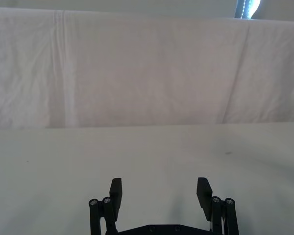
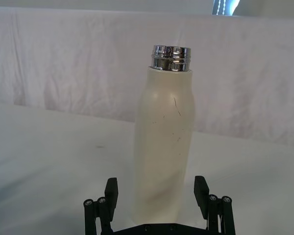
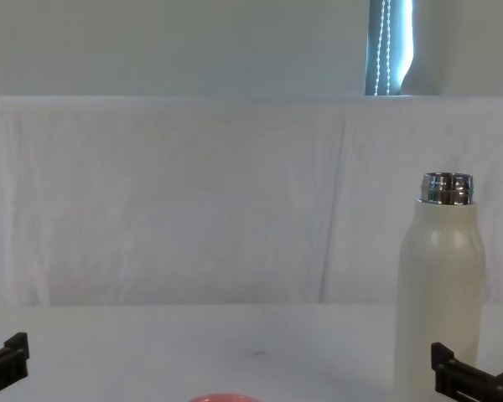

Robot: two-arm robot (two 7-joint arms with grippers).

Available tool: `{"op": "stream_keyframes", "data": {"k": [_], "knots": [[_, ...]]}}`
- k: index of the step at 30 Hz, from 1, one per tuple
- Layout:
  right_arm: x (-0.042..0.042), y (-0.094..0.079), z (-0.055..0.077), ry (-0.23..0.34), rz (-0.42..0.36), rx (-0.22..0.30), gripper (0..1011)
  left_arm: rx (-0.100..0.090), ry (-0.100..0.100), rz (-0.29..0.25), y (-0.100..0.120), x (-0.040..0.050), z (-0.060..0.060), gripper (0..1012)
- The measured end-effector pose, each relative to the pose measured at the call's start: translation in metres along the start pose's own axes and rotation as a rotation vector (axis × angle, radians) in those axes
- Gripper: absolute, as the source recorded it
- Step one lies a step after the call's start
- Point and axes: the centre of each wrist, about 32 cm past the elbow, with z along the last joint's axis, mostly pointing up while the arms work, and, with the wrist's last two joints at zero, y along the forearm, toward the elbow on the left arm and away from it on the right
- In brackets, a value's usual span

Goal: Grasp the thermos with one hand and pour water into the cup lid.

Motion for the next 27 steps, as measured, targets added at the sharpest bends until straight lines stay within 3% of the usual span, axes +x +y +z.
{"op": "stream_keyframes", "data": {"k": [27], "knots": [[0.0, 0.0, 0.0, 0.0, 0.0, 0.0, 1002, 0.0, 0.0, 0.0, 0.0, 0.0, 0.0, 1001]]}}
